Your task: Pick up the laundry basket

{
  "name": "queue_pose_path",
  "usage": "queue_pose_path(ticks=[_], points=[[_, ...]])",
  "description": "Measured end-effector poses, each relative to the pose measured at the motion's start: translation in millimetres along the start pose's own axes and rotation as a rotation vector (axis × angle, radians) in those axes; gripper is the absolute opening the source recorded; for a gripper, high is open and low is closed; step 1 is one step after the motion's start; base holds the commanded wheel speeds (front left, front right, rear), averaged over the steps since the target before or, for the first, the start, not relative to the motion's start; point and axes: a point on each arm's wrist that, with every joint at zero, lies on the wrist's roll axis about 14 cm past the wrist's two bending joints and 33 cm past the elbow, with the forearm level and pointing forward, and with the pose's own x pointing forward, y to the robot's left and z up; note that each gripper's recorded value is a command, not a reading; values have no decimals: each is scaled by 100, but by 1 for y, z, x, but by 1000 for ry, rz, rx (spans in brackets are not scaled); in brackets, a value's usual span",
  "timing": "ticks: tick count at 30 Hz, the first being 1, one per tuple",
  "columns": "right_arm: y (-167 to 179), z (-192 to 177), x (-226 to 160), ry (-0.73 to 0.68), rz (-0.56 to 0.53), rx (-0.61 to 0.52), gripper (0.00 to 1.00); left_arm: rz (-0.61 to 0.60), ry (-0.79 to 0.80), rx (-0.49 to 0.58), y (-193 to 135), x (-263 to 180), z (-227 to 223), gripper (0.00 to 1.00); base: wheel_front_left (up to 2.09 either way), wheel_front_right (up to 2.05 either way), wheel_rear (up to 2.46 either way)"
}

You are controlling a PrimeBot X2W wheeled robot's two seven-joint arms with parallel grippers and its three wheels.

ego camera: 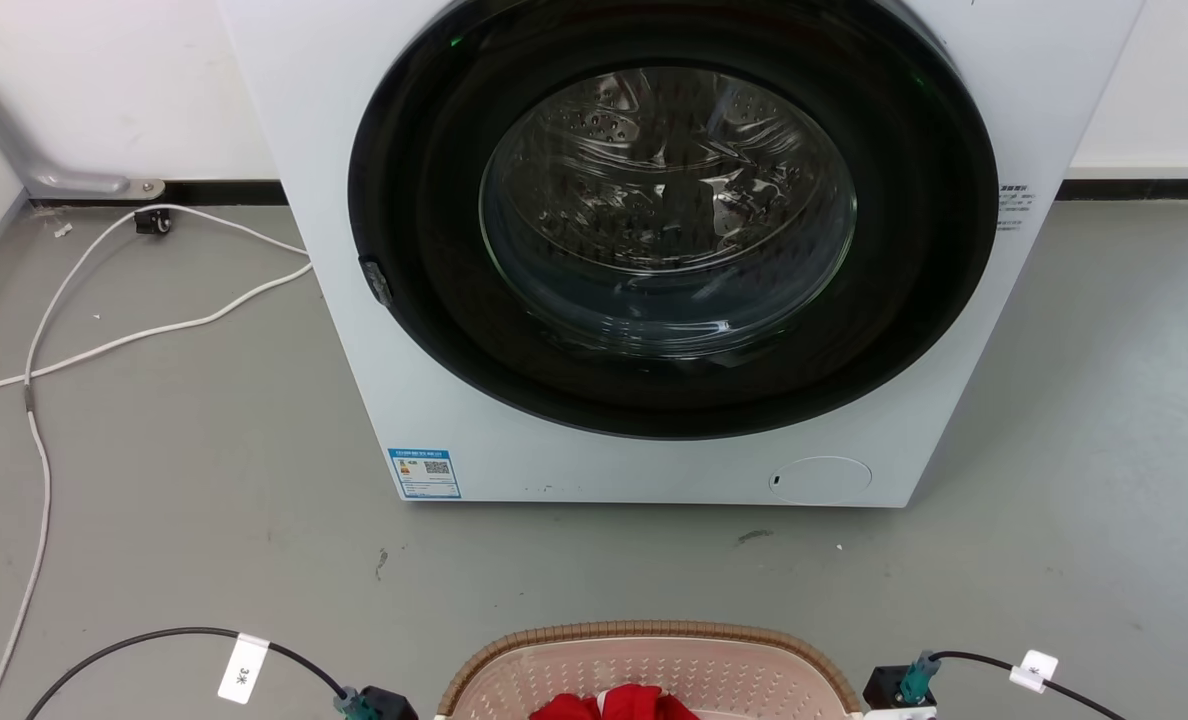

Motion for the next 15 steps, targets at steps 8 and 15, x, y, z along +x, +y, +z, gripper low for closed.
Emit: queue_pose_path(ticks=[8, 15], points=[[0, -2, -1, 5, -1, -1, 0, 0, 1, 4, -1, -2, -1, 0, 0, 0, 0], [0, -3, -2, 8, -4, -10, 0, 0, 16, 3, -3, -2, -6, 0, 0, 0, 0]])
